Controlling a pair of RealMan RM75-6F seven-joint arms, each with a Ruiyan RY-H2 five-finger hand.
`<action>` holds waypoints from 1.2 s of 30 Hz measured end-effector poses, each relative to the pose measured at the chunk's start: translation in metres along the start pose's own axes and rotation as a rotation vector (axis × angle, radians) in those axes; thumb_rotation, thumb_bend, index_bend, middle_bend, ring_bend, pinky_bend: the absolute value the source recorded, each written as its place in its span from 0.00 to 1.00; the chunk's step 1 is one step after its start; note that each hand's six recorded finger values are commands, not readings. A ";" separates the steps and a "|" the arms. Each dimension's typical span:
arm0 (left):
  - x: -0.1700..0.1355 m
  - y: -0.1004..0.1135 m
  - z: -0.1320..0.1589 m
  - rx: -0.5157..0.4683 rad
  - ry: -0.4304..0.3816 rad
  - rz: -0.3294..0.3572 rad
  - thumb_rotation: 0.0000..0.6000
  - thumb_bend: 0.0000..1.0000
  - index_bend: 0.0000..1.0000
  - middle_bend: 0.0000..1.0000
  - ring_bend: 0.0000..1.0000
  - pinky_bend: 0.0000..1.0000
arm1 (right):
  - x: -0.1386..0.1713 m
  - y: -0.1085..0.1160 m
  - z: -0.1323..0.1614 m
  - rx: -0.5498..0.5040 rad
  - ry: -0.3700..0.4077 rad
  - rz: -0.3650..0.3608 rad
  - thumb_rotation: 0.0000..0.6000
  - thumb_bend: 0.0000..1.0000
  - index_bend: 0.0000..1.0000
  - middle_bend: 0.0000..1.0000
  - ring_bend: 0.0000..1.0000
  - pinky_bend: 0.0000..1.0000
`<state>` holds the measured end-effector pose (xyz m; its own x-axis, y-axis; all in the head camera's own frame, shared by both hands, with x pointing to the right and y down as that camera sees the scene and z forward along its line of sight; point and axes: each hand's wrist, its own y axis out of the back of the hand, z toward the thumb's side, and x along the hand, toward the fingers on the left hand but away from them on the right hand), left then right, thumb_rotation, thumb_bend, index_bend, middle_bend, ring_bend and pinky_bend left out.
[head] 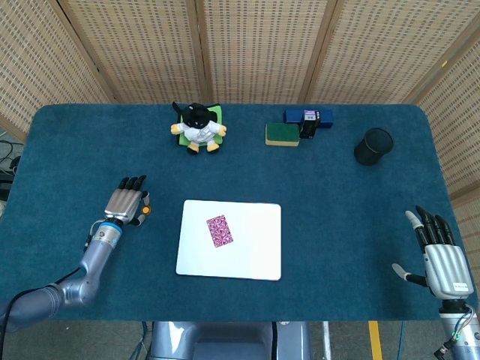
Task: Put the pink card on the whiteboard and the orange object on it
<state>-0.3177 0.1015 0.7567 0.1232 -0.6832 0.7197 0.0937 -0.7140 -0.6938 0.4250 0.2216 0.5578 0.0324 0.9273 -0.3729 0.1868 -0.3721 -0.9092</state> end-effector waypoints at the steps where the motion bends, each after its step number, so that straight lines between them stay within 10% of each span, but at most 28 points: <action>1: 0.000 0.001 0.000 -0.001 0.000 0.003 1.00 0.37 0.54 0.00 0.00 0.00 | 0.000 0.000 0.000 0.000 0.000 0.000 1.00 0.00 0.00 0.00 0.00 0.00; 13: -0.006 0.027 0.019 -0.030 -0.047 0.058 1.00 0.37 0.54 0.00 0.00 0.00 | 0.000 0.000 0.000 -0.003 0.000 0.002 1.00 0.00 0.00 0.00 0.00 0.00; 22: -0.023 0.053 0.091 -0.018 -0.180 0.102 1.00 0.36 0.54 0.00 0.00 0.00 | 0.000 0.000 0.000 -0.008 -0.001 0.003 1.00 0.00 0.00 0.00 0.00 0.00; 36: -0.033 0.020 0.196 0.047 -0.294 0.054 1.00 0.36 0.54 0.00 0.00 0.00 | -0.001 0.000 -0.002 -0.020 -0.003 0.009 1.00 0.00 0.00 0.00 0.00 0.00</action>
<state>-0.1259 0.1398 0.7141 0.4098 -0.6411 0.6489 0.1242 -0.6655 -0.7360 0.4267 0.2208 0.5580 0.0314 0.9239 -0.3815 0.2063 -0.3794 -0.9019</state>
